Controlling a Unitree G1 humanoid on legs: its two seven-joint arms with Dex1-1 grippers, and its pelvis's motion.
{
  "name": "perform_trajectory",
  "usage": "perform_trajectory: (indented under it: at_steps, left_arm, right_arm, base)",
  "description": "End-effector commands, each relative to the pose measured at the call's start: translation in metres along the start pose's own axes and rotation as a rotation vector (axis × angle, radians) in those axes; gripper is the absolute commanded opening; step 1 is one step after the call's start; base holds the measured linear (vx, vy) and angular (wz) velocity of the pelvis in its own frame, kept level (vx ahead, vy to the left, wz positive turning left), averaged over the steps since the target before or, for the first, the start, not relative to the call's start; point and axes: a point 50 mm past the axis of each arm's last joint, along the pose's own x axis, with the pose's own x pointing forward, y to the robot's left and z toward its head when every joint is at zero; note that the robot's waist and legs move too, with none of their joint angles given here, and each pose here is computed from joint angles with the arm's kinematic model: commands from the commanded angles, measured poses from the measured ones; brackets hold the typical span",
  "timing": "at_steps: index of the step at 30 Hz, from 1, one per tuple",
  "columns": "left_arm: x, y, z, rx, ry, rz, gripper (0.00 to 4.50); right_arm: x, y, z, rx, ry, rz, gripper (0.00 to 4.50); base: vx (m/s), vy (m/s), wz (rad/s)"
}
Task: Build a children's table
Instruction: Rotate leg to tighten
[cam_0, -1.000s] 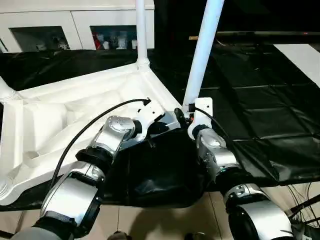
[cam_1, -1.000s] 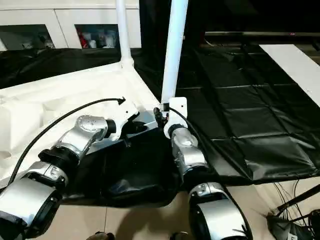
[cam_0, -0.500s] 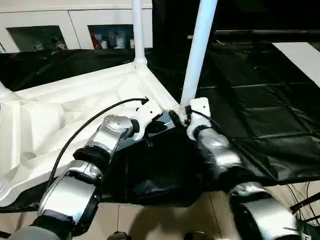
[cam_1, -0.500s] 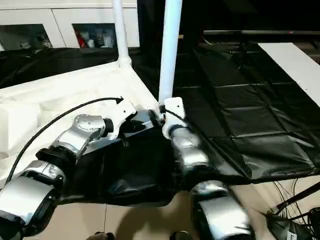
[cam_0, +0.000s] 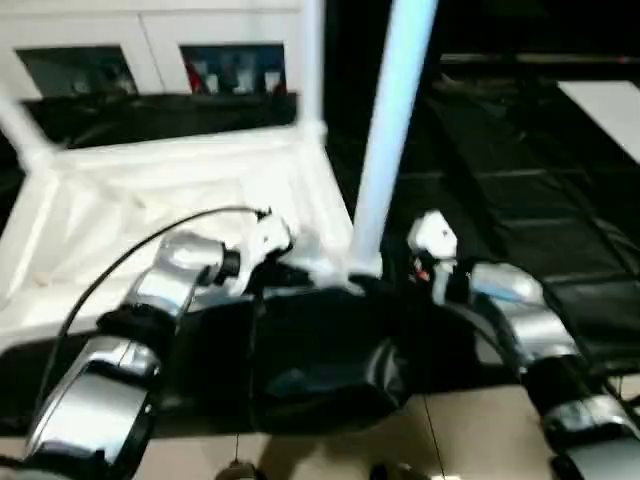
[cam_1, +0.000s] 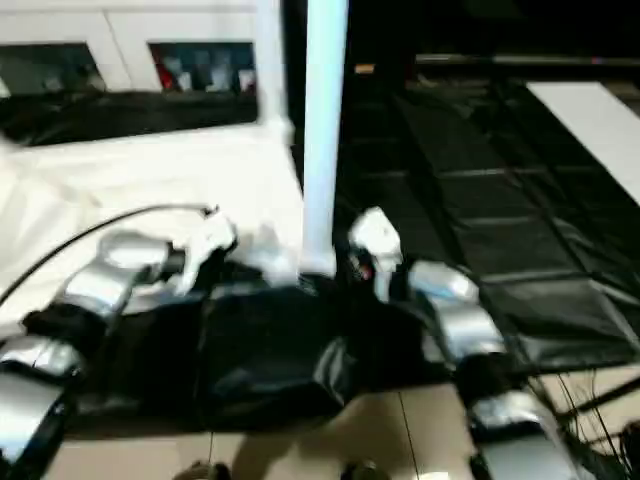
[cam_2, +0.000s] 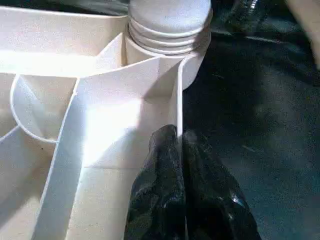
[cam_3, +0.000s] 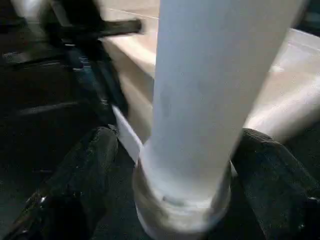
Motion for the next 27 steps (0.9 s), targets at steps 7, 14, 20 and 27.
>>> perform_trajectory:
  at_steps: [7,14,20,27]
  left_arm:
    - [-0.0023,-0.0129,0.0033,0.013,0.012,-0.144,0.0]
    - [-0.0028,-0.014,0.0043,0.011,0.016,-0.13,0.0]
    - [-0.0028,-0.0145,0.0036,0.01,0.02,-0.127,0.0]
    - [-0.0036,-0.0162,0.0015,-0.003,0.028,-0.127,0.0]
  right_arm:
    - [-0.0073,0.0127,-0.0031,-0.015,0.085,0.171,3.85]
    - [-0.0013,0.0103,-0.0046,-0.007,0.109,0.154,3.67]
    - [0.0002,0.0085,-0.0036,0.018,0.089,0.139,3.23]
    - [0.0006,0.0086,-0.0057,0.026,0.096,0.132,2.72]
  base:
    - [0.0,0.0,0.0]
    - [0.0,0.0,0.0]
    - [0.0,0.0,0.0]
    - [0.0,0.0,0.0]
